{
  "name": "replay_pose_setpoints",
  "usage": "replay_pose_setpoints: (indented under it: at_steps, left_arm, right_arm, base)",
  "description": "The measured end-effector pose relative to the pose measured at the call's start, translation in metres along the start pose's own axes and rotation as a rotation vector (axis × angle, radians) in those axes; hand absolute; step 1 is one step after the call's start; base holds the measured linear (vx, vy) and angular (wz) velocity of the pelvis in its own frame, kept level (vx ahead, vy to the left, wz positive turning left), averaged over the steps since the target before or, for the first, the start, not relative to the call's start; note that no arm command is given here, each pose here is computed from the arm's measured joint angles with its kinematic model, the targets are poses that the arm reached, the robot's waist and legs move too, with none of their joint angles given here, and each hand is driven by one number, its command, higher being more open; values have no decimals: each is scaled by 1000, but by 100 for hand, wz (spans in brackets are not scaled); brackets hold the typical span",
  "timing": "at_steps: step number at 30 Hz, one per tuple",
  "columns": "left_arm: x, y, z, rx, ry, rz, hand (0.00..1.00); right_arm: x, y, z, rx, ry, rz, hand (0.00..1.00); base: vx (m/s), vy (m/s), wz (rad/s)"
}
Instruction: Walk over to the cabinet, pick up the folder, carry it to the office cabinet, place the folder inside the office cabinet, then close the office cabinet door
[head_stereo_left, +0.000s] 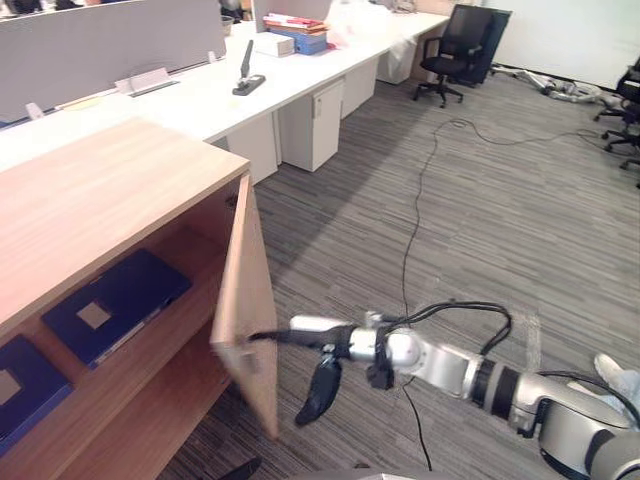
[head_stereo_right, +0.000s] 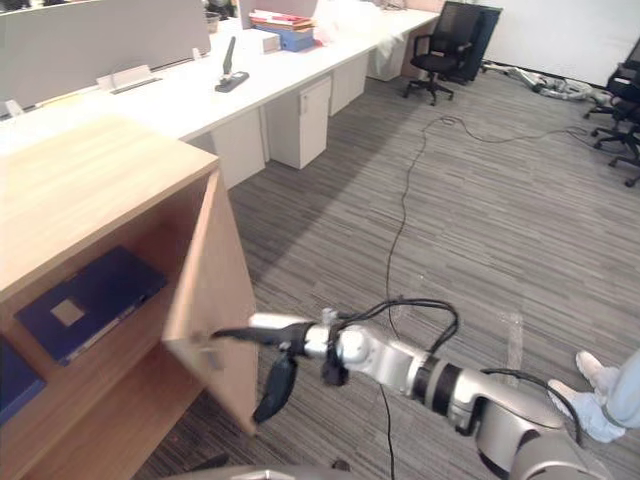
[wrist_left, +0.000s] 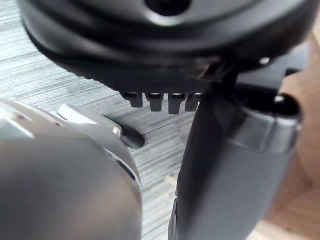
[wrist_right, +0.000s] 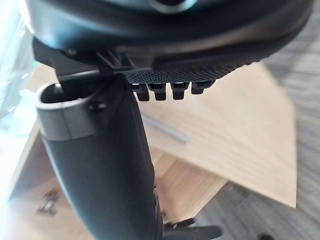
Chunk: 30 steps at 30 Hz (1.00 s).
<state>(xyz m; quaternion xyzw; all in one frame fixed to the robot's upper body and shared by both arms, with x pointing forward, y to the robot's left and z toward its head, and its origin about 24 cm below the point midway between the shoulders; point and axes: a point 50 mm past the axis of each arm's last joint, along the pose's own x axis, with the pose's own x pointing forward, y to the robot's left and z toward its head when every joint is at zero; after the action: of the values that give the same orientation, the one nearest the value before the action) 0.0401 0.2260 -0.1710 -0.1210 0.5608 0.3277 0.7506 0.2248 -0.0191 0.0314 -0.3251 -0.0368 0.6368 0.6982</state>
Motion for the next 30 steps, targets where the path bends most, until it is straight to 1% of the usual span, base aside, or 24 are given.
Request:
replay_pose_setpoints:
  at_steps: [1, 3, 6, 12, 15, 18, 20, 21, 22, 23, 24, 25, 26, 27, 28, 30]
  left_arm:
    - [0, 4, -2, 2, 5, 9, 100]
    - [0, 12, -5, -1, 13, 27, 100]
    - [0, 22, -6, 5, 13, 48, 100]
    - [0, 22, -5, 5, 8, 40, 100]
    - [0, 20, -6, 4, 12, 32, 100]
    - [0, 19, -6, 7, 12, 26, 100]
    - [-1, 10, -11, 60, 15, 1, 100]
    - [-2, 5, -13, 72, 13, -15, 100]
    - [-3, 0, -14, 102, -5, -36, 100]
    - [-4, -1, -14, 130, -14, -40, 100]
    - [-4, 0, -14, 142, -17, -36, 100]
    - [-3, 3, -11, 152, -28, -28, 100]
    - [-2, 9, -6, 153, -44, -11, 100]
    - [-1, 24, 1, 149, -70, 34, 100]
    - [-1, 26, 1, 142, -70, 46, 100]
    - [-5, 37, -15, 96, -26, 92, 100]
  right_arm:
    - [4, 6, 11, -39, -54, 64, 100]
    - [5, 13, 17, -76, -87, 135, 100]
    - [-4, 20, 4, -145, -14, 212, 100]
    - [-15, 22, -10, -245, 75, 263, 100]
    - [-12, 25, -17, -222, 94, 266, 100]
    - [-4, 44, -49, -136, 216, 255, 100]
    - [-5, 69, -87, 16, 386, 178, 100]
    - [-10, 77, -99, 68, 449, 150, 100]
    - [-23, 96, -121, 204, 577, 87, 100]
    - [-39, 116, -139, 379, 689, -13, 100]
    - [-47, 125, -146, 461, 742, -72, 100]
    - [-59, 136, -157, 568, 838, -167, 100]
    - [-63, 142, -161, 648, 890, -229, 100]
    - [-62, 151, -163, 774, 936, -325, 100]
    - [-64, 156, -164, 838, 955, -374, 100]
    - [-74, 189, -162, 1077, 1027, -516, 100]
  base:
    - [51, 93, 6]
    - [42, 91, 5]
    - [10, 92, 1]
    - [-10, 29, -1]
    - [0, 0, 0]
    - [14, 35, 14]
    - [5, 92, 78]
    - [-17, 171, 161]
    - [-39, 135, 231]
    - [-34, 56, 263]
    - [-10, -47, 269]
    - [24, -82, 211]
    - [29, -194, 217]
    - [21, -207, 159]
    - [18, -256, 159]
    - [38, -173, 125]
